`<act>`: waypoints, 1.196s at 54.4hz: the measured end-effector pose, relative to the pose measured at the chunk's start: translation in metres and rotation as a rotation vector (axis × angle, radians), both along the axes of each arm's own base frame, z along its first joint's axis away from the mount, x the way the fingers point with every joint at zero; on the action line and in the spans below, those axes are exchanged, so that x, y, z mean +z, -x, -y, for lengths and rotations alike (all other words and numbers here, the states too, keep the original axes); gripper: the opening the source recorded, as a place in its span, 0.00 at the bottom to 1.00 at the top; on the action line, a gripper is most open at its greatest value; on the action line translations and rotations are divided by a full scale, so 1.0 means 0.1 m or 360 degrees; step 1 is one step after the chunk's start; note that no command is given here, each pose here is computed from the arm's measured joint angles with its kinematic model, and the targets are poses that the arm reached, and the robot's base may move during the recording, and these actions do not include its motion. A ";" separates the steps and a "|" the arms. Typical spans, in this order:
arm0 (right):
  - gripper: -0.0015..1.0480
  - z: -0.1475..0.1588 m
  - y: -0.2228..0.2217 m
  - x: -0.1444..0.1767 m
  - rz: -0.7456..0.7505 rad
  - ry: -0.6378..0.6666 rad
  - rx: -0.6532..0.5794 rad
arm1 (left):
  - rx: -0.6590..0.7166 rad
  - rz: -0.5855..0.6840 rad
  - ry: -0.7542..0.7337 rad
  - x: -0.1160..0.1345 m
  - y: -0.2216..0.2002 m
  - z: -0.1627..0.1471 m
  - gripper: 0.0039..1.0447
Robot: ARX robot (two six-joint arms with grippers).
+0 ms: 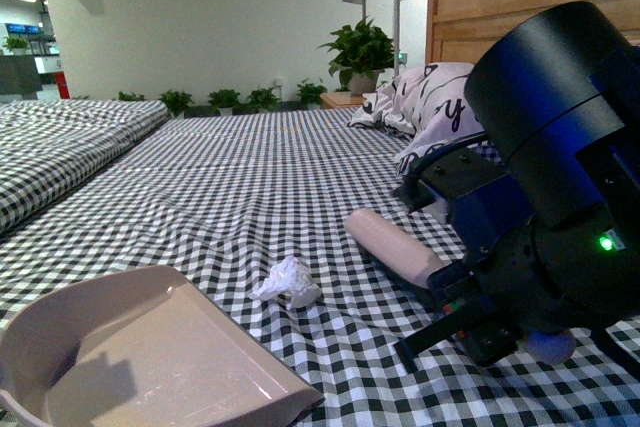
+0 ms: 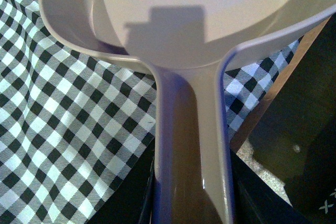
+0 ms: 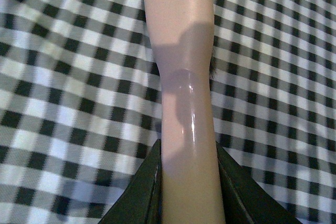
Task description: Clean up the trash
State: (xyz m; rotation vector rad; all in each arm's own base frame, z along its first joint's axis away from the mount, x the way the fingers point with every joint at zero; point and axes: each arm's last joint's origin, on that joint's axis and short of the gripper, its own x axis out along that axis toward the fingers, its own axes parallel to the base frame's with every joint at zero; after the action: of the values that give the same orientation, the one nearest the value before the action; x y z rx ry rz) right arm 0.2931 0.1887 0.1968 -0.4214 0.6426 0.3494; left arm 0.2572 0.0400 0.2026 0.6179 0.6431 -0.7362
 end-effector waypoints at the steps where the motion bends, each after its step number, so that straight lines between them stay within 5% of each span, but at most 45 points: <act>1: 0.21 -0.01 0.01 0.00 -0.0008 -0.0004 0.0016 | 0.0000 0.0000 0.0000 0.00 0.00 0.00 0.26; 13: 0.21 -0.20 0.29 -0.03 -0.0229 -0.0084 0.0334 | 0.0001 0.0000 0.0001 0.00 0.00 0.00 0.26; 24: 0.21 -0.27 0.64 0.40 -0.0446 -0.0524 0.0853 | 0.0002 -0.0001 0.0001 0.00 0.00 0.00 0.26; 36: 0.21 0.02 0.30 0.56 -0.0218 -0.0503 0.0424 | 0.0002 -0.0001 0.0001 0.00 0.00 0.00 0.26; 46: 0.21 0.25 0.18 0.68 -0.0140 -0.0606 0.0309 | 0.0092 0.0149 0.0067 0.06 -0.08 -0.02 0.26; 65: 0.21 1.16 0.27 1.37 0.0174 -0.0962 0.0049 | 0.0493 0.0467 0.0241 0.48 -0.11 -0.03 0.26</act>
State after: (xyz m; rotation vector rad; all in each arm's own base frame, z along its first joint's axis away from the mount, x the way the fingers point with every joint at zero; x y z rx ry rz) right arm 0.2657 0.0730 0.3342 0.1277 0.3965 0.5244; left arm 0.2680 0.0435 0.2505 0.4613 0.3944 -0.3901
